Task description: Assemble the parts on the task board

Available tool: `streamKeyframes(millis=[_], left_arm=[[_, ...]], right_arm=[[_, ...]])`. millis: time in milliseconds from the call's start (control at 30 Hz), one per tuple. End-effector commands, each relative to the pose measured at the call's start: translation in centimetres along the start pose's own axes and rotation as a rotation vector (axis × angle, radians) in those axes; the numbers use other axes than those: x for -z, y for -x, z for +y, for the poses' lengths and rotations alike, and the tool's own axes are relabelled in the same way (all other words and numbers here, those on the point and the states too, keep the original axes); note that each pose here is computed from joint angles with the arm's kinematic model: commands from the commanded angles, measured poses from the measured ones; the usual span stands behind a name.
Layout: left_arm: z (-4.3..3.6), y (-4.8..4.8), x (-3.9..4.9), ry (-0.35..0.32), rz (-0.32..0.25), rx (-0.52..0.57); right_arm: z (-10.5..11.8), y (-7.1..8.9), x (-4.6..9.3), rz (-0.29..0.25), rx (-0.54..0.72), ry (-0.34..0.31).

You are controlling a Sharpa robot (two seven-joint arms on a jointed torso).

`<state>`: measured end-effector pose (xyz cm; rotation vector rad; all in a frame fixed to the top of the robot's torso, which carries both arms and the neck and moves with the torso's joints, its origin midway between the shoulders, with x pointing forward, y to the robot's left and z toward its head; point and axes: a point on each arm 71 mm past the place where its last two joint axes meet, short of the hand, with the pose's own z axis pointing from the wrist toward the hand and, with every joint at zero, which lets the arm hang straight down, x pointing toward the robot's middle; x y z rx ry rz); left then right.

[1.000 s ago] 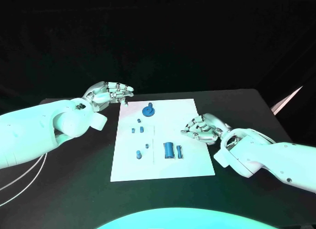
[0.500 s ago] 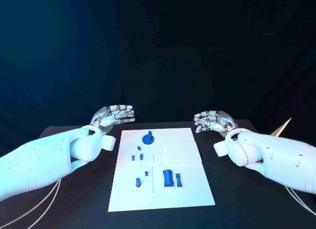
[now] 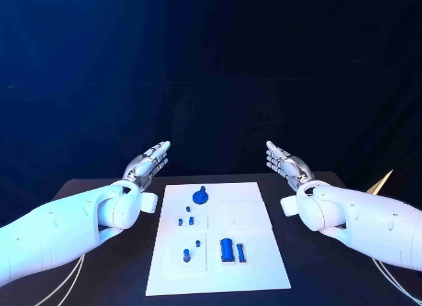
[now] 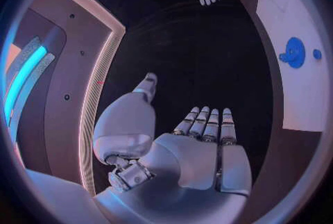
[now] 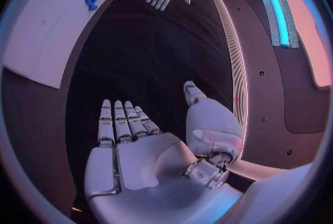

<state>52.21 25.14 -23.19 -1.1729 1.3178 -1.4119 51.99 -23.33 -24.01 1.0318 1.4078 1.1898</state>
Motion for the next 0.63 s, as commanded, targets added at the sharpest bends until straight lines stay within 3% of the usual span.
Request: streamKeyframes(millis=[33, 333, 633], left_arm=[[0.0, -1.13, 0.53, -0.006, -0.029, -0.01], [0.02, -5.11, 3.17, -0.006, -0.129, -0.049], [-0.21, -6.93, 4.71, -0.005, -0.177, -0.07]], right_arm=[[0.4, -1.3, 1.1, -0.03, -0.043, 0.016], [1.8, -4.1, 4.5, -0.119, -0.149, 0.026], [2.2, -4.6, 5.2, -0.136, -0.167, 0.024]])
